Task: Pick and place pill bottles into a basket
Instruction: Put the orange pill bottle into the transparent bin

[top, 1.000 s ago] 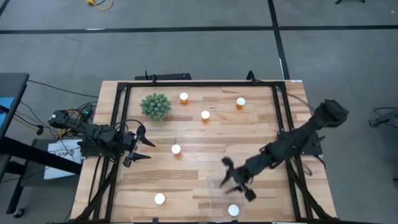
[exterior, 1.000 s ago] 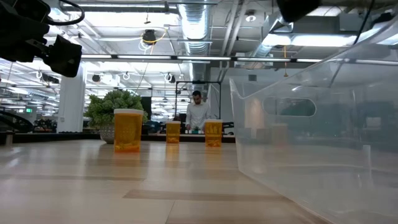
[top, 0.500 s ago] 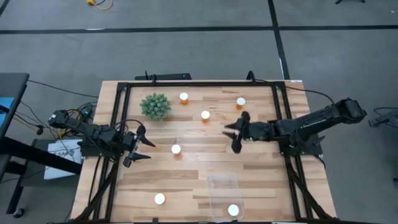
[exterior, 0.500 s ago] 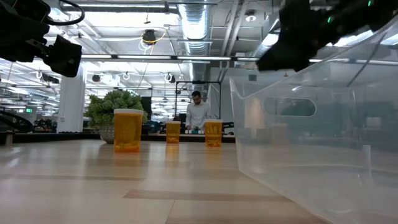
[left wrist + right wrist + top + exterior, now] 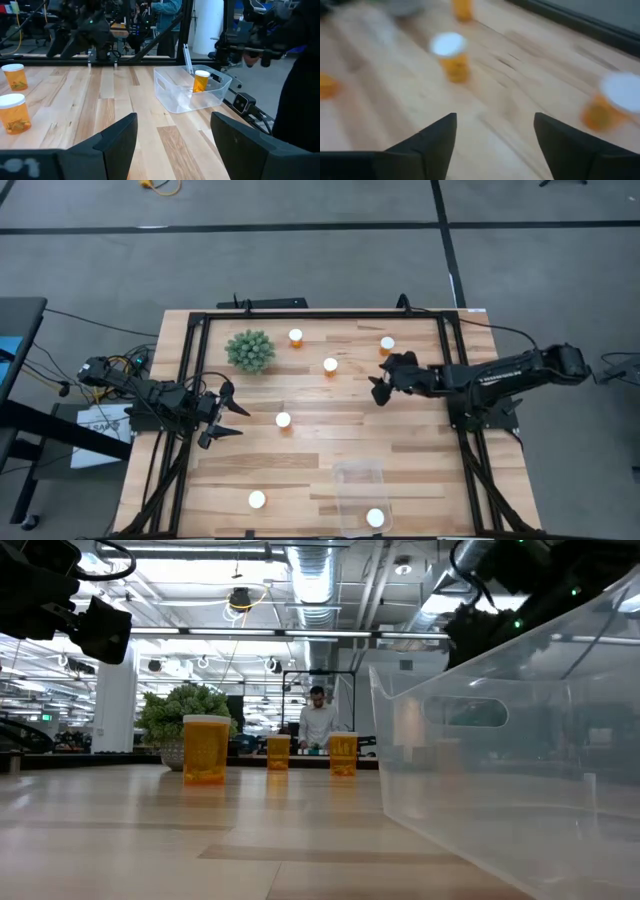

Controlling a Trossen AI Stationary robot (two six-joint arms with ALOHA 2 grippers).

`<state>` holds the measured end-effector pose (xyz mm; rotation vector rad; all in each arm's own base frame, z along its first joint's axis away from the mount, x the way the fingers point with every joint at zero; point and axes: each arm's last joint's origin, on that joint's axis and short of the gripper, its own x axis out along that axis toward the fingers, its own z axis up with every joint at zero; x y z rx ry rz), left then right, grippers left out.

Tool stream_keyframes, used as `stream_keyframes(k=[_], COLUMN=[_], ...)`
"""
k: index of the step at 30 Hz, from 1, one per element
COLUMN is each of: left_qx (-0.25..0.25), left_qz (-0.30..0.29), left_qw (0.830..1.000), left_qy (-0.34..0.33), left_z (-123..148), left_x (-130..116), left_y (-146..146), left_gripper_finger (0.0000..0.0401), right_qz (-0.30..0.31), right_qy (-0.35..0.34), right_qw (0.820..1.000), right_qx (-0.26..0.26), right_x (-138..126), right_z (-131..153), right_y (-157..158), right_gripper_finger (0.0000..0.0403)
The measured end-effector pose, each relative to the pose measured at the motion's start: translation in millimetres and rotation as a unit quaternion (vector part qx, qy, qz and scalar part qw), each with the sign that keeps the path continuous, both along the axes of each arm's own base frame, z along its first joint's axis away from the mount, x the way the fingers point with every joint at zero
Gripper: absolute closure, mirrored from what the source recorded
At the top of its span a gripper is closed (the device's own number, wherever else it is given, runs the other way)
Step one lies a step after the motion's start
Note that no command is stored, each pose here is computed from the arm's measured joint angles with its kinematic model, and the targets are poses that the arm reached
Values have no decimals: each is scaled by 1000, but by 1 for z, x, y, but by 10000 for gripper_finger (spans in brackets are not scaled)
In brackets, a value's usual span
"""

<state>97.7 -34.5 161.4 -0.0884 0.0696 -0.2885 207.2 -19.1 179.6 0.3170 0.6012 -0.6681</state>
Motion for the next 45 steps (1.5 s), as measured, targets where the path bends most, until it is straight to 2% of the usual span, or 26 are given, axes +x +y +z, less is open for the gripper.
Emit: stream_keyframes(k=[8, 17, 25, 31, 35, 45], left_qx=[0, 0, 0, 0, 0, 0], left_qz=[0, 0, 0, 0, 0, 0], left_qw=[1000, 1000, 1000, 1000, 1000, 1000], left_qy=[0, 0, 0, 0, 0, 0], left_z=[0, 0, 0, 0, 0, 0], left_x=[0, 0, 0, 0, 0, 0], left_y=[0, 0, 0, 0, 0, 0], left_gripper_finger=[159, 159, 159, 159, 159, 159], right_qz=[-55, -103, -120, -95, -99, -126], right_qy=[45, 65, 53, 34, 31, 22], right_qw=[996, 991, 991, 995, 994, 991], right_qx=[-54, -48, -34, 20, 25, 36], right_x=[-7, -14, -15, -15, -16, -18], right_z=[-2, -4, -4, -4, -4, -5], right_y=[-20, -40, -47, -53, -55, -61], right_gripper_finger=[126, 126, 126, 126, 125, 77])
